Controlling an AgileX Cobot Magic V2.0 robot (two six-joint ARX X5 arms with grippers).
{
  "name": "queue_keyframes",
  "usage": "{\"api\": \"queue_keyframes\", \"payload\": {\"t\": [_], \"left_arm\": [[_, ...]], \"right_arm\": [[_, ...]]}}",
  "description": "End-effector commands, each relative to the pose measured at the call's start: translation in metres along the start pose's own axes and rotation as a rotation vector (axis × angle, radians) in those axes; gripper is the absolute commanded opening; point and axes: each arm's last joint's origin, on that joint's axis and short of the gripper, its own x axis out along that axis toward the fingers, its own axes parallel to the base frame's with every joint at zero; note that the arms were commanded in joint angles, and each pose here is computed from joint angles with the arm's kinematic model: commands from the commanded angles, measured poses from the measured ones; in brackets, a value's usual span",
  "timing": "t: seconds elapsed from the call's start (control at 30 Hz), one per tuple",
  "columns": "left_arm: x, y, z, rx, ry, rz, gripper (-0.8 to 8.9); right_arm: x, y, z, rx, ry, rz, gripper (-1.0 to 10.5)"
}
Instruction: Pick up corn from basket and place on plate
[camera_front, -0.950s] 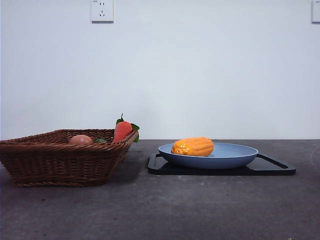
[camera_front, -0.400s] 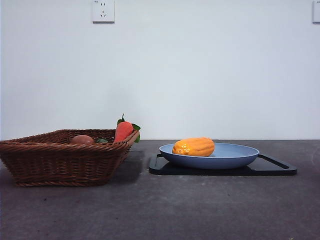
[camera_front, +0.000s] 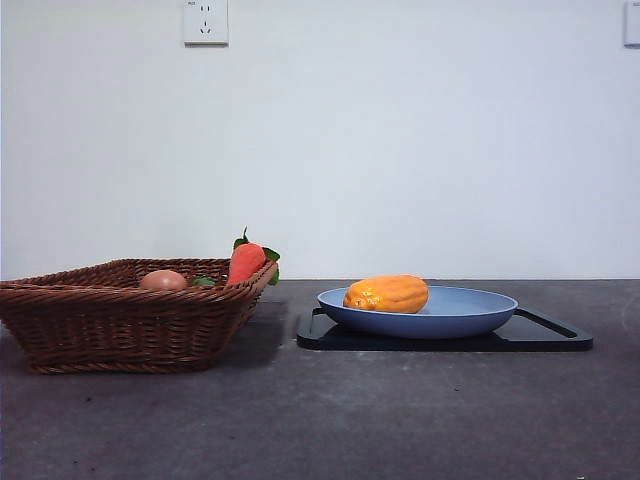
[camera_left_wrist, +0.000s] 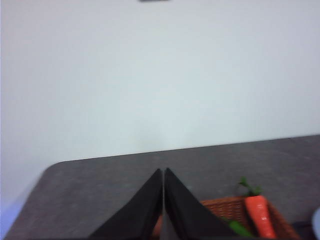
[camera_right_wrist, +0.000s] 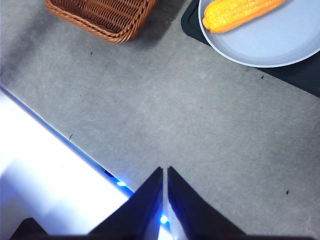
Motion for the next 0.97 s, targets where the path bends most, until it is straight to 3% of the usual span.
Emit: {"api": "queue_keyframes", "payload": {"t": [0.03, 0.5, 0.97], "left_arm": [[-0.006, 0.001, -0.022, 0.003, -0.005, 0.024, 0.08], [-0.021, -0.008, -0.150, -0.012, 0.073, 0.032, 0.08], [-0.030, -0.011, -0.191, -0.039, 0.090, 0.032, 0.08]], "right_arm": [[-0.001, 0.002, 0.003, 0.001, -0.013, 0.006, 0.0], [-0.001, 0.002, 0.003, 0.001, -0.013, 0.006, 0.0], [-0.001, 0.002, 0.003, 0.001, -0.013, 0.006, 0.0]]}}
